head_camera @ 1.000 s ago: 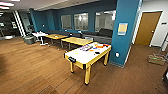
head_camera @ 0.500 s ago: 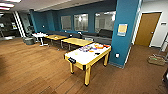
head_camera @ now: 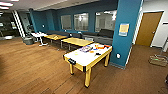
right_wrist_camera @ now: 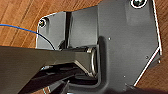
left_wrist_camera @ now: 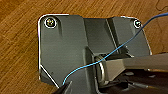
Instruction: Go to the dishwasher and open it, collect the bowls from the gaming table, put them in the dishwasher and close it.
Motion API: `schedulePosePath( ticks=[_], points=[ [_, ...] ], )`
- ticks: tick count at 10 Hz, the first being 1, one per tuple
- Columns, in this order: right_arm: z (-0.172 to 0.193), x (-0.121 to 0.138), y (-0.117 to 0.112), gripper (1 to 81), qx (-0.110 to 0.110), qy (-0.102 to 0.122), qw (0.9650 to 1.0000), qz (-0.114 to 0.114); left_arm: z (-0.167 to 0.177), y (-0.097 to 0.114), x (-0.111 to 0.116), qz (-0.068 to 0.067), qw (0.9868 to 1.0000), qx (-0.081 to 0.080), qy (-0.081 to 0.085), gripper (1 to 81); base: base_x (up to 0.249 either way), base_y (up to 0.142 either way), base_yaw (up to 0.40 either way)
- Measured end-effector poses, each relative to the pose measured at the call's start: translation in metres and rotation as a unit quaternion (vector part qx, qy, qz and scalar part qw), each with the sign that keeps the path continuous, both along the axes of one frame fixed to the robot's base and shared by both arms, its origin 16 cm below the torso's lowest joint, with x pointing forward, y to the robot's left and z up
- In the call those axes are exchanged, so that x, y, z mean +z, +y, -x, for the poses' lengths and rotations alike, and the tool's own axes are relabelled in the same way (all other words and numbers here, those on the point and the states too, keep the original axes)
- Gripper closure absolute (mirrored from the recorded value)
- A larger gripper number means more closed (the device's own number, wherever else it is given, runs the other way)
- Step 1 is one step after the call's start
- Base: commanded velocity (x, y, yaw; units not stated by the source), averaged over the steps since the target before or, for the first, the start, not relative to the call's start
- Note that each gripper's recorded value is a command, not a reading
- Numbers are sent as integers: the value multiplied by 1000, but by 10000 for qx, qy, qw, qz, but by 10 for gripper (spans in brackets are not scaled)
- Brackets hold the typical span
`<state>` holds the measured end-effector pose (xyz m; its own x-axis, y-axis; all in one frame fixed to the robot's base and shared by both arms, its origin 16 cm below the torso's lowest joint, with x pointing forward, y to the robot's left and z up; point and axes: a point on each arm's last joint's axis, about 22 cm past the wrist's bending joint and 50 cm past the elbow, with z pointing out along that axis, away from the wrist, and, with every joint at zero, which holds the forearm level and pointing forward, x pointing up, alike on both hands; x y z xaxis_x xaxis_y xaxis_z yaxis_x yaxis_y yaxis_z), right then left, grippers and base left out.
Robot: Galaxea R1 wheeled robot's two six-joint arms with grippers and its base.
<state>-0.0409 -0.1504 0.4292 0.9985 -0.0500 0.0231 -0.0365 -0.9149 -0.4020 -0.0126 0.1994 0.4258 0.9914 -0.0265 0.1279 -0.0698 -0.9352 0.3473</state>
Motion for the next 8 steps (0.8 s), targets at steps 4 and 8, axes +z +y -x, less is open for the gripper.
schedulePosePath(
  ticks=[4,8],
  points=[
    [-2,0,0,10,-3,-19,10000,-1,-3,0,0,2,10000,2,-24,10,140,0,0],
    [-5,0,0,10,-1,-28,10000,0,-6,0,0,2,10000,5,-41,10,134,0,0]
  ],
)
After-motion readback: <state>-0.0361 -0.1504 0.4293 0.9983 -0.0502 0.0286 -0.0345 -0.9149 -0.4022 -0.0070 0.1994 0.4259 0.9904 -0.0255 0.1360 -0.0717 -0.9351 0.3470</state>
